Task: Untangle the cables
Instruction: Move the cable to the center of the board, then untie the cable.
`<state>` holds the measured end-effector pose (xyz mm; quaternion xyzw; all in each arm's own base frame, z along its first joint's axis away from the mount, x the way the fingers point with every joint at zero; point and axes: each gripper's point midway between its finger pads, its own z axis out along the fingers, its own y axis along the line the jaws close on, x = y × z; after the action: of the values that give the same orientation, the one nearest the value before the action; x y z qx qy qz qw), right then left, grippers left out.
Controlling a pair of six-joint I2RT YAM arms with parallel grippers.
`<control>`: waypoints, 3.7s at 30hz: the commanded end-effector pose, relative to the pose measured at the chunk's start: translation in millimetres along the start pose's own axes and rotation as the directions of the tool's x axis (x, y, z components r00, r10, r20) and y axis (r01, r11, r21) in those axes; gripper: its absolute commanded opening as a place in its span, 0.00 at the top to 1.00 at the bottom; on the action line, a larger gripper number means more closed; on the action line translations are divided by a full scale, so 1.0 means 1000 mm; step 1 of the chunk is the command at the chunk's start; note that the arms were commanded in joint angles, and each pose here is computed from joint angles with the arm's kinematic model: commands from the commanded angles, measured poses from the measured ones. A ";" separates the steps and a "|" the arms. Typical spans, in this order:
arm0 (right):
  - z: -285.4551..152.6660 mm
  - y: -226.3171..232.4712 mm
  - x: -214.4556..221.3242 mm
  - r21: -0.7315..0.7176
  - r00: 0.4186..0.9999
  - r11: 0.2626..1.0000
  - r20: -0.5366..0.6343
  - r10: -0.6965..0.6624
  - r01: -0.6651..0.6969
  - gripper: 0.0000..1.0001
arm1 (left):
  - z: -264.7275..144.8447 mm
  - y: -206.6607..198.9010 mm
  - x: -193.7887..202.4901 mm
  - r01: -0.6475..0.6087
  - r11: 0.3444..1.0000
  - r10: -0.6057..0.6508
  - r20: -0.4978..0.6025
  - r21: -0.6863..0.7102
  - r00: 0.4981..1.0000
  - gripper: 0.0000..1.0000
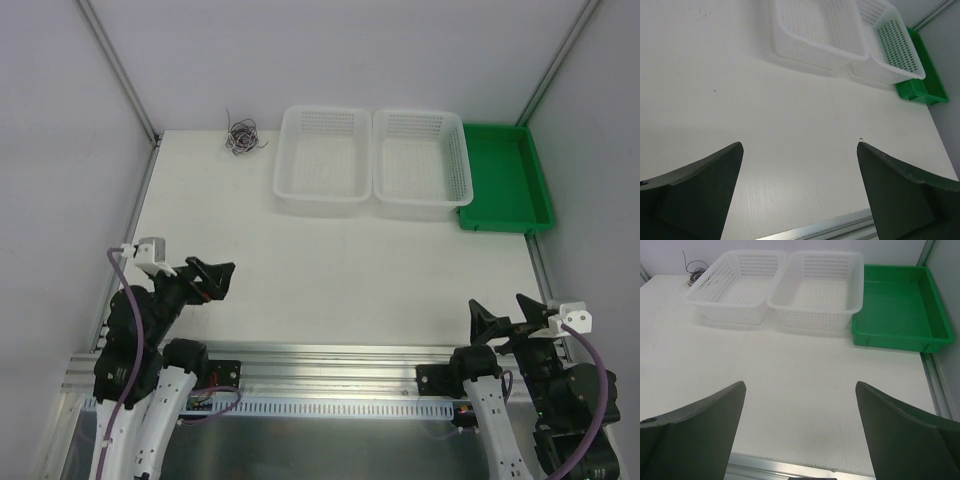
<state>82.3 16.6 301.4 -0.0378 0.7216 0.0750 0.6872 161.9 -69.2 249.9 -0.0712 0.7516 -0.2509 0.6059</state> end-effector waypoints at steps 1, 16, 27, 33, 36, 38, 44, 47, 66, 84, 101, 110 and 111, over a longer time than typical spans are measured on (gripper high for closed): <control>0.002 0.007 -0.008 -0.027 0.999 0.999 -0.013 0.034 -0.034 0.03 | 0.022 -0.006 0.006 0.126 0.992 -0.129 -0.118 -0.028 0.985 0.01; 0.048 0.050 0.030 -0.194 0.939 0.958 -0.312 0.142 -0.209 0.03 | 0.197 0.037 -0.014 0.173 0.921 -0.268 -0.244 -0.349 0.932 0.01; 0.060 0.066 0.040 -0.294 0.951 0.926 -0.264 0.161 -0.238 0.03 | 0.366 0.126 -0.032 0.206 0.784 -0.320 -0.097 -0.586 0.942 0.01; 0.060 0.063 0.046 -0.307 0.965 0.934 -0.239 0.111 -0.184 0.03 | 0.432 0.172 -0.040 0.257 0.725 -0.303 0.040 -0.639 0.952 0.01; 0.061 0.065 0.050 -0.324 0.963 0.929 -0.247 0.103 -0.182 0.03 | 0.458 0.192 -0.034 0.288 0.703 -0.303 0.093 -0.650 0.949 0.01; 0.062 0.065 0.053 -0.322 0.962 0.928 -0.254 0.105 -0.186 0.03 | 0.478 0.203 -0.029 0.305 0.704 -0.300 0.121 -0.641 0.946 0.01; 0.063 0.065 0.057 -0.317 0.956 0.928 -0.274 0.108 -0.196 0.03 | 0.508 0.230 0.001 0.397 0.670 -0.373 0.178 -0.627 0.911 0.09; 0.065 0.065 0.061 -0.315 0.952 0.928 -0.288 0.107 -0.200 0.03 | 0.515 0.239 0.010 0.435 0.659 -0.404 0.200 -0.614 0.893 0.20; 0.046 0.081 0.051 -0.360 0.911 0.890 -0.392 0.129 -0.281 0.03 | 0.379 0.208 0.038 0.376 0.612 -0.448 0.087 -0.696 0.890 1.00; 0.084 0.103 0.098 -0.327 0.771 0.803 -0.590 0.238 -0.498 0.03 | 0.137 0.038 0.204 0.107 0.948 -0.275 -0.603 -0.299 0.749 1.00; 0.139 0.199 0.152 -0.484 0.842 0.854 -0.528 -0.111 -0.191 0.04 | 0.085 -0.032 0.252 0.011 1.000 -0.021 -0.799 -0.018 0.600 1.00; 0.160 0.276 0.159 -0.607 0.832 0.775 -0.513 -0.212 -0.178 0.15 | 0.084 -0.043 0.244 -0.001 1.000 -0.003 -0.766 -0.005 0.643 1.00; 0.162 0.284 0.166 -0.610 0.824 0.769 -0.526 -0.210 -0.193 0.18 | 0.085 -0.042 0.244 -0.007 1.000 -0.004 -0.762 -0.011 0.648 1.00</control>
<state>179.4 302.2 127.1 -0.2874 0.8468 0.2648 0.3608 163.6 -228.9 33.1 0.0481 0.9416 -0.2575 0.2118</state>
